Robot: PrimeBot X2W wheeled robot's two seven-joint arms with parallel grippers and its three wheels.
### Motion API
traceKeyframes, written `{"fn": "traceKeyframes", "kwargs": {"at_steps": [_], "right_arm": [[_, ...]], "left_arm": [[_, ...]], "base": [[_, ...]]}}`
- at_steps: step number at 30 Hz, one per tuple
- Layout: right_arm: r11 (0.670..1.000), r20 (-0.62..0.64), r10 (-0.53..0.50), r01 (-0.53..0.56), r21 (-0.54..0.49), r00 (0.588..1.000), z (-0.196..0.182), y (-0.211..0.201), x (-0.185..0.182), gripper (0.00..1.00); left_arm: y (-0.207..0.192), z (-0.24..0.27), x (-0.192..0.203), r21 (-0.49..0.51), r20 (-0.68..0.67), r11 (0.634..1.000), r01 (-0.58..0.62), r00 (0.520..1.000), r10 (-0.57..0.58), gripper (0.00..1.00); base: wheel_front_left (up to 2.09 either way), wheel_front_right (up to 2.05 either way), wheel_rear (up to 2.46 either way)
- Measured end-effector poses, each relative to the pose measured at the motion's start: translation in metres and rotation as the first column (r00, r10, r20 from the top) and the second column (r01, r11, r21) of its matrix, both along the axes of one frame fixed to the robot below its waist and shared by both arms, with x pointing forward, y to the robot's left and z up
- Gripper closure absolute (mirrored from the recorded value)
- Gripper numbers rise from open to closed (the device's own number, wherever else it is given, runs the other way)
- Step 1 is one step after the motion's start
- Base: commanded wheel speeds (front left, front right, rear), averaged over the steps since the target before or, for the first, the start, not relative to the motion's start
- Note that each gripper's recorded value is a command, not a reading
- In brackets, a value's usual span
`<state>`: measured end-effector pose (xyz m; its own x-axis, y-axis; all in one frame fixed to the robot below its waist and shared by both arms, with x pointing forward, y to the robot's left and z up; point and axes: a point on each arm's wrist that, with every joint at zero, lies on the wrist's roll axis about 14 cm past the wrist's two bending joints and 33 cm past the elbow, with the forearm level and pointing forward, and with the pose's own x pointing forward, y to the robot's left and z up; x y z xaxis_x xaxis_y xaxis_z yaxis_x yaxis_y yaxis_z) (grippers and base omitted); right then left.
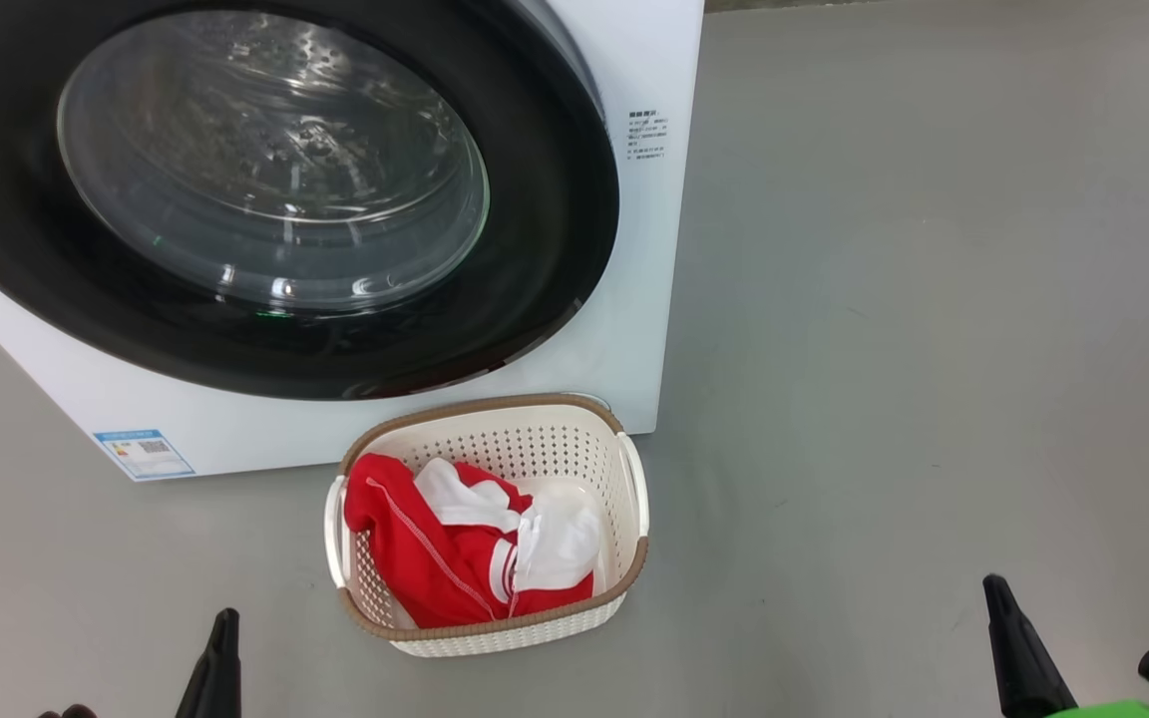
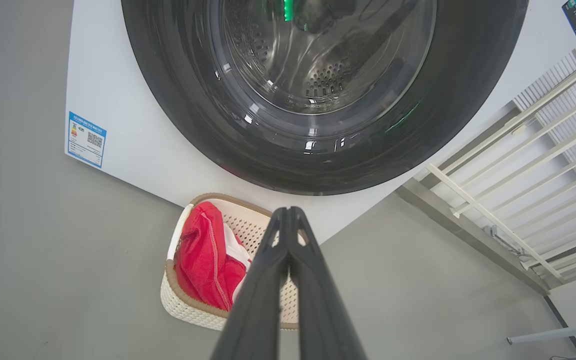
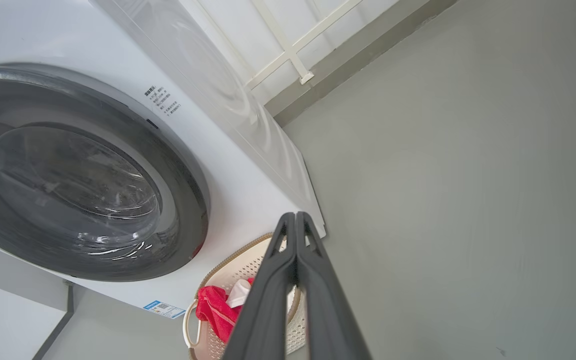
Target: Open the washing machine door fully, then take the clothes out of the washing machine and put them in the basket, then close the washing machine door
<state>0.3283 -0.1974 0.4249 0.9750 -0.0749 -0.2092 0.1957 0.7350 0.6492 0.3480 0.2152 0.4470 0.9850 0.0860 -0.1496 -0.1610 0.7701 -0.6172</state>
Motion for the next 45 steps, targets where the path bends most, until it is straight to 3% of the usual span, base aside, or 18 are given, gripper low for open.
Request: {"fn": "traceKeyframes", "kwargs": {"at_steps": [23, 45], "right_arm": [[0.973, 0.031, -0.052, 0.043, 0.228, 0.998, 0.012, -0.002, 0.014, 1.0], [0.904, 0.048, -0.087, 0.059, 0.423, 0.995, 0.022, -0.005, 0.024, 1.0]], "left_arm": [[-0.004, 0.007, 0.009, -0.233, 0.015, 0.972, -0.022, 1.0, 0.026, 1.0], [-0.011, 0.013, 0.015, -0.449, 0.025, 0.893, -0.021, 0.999, 0.036, 1.0]], "base": [[0.0, 0.0, 0.0], [0.0, 0.0, 0.0]]}}
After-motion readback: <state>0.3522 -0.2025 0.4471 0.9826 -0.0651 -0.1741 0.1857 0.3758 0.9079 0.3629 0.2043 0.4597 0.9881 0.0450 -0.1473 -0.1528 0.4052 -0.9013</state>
